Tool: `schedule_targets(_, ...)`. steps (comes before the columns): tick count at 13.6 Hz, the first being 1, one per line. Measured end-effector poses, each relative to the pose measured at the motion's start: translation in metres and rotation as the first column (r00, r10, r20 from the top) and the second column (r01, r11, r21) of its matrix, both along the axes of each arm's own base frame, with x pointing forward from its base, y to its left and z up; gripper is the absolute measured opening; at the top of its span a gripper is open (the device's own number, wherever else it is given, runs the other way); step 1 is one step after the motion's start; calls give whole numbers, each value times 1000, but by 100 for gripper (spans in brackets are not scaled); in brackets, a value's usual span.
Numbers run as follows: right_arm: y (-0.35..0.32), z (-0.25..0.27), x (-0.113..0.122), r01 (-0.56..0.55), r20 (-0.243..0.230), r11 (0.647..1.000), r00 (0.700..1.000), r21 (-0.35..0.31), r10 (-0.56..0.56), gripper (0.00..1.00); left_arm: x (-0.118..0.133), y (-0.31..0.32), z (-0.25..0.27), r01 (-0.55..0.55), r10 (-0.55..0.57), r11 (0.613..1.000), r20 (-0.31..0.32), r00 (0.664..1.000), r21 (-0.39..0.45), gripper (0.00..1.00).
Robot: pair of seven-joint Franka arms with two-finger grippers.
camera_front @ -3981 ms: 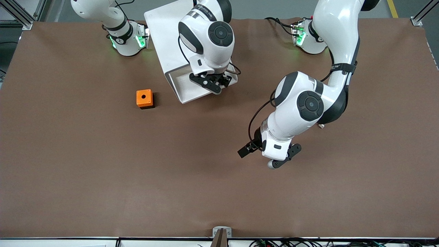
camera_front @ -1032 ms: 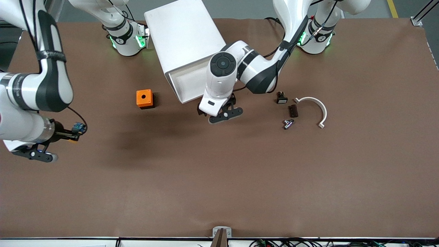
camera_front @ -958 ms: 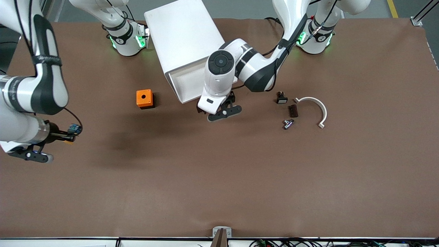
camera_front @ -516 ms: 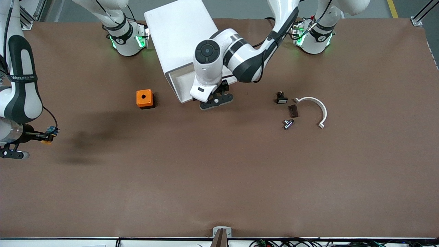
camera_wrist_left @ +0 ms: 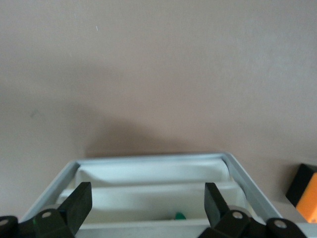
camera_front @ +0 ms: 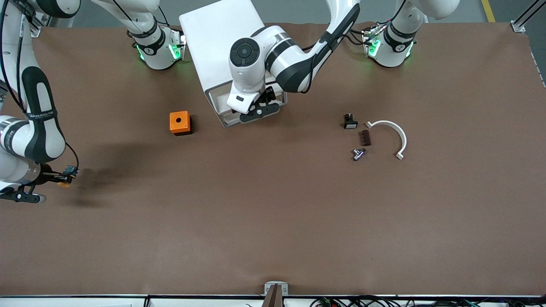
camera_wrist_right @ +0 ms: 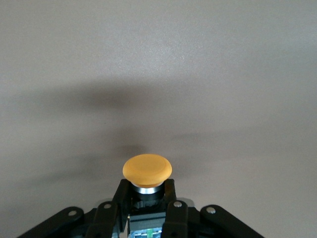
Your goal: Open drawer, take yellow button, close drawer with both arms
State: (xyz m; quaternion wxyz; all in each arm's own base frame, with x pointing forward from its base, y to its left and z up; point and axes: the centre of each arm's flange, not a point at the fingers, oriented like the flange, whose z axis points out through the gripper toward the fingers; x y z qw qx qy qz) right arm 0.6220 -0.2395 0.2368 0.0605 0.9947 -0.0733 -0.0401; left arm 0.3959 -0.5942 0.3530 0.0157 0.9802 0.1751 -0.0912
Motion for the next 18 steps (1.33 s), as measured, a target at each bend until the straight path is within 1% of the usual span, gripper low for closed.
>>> schedule_targets(4,-5,-6,2,-16,27,1000,999,-10,16,32,-6,-2,-5,-46,42,998,-88,995,-40,100)
schedule_targets(6,-8,-9,2,-20,34,1000,999,-13,20,32,-9,-4,-9,-69,61,996,-132,989,-57,100)
schedule_targets(10,-13,-16,4,-24,74,999,997,-29,26,32,-13,-8,-17,-111,92,990,-206,974,-82,100)
schedule_targets(13,-16,-29,2,-36,110,998,993,-43,41,32,-15,-10,-22,-129,104,988,-237,966,-89,100)
schedule_targets(15,-13,-36,0,-42,122,998,991,-46,47,32,-16,-9,-24,-131,107,987,-243,964,-87,100)
schedule_targets(17,-13,-37,0,-44,127,998,991,-47,50,32,-18,-8,-29,-141,115,986,-263,958,-85,100)
schedule_targets(18,-12,-37,0,-45,127,998,991,-46,50,39,-19,-8,-30,-147,119,986,-273,955,-84,100)
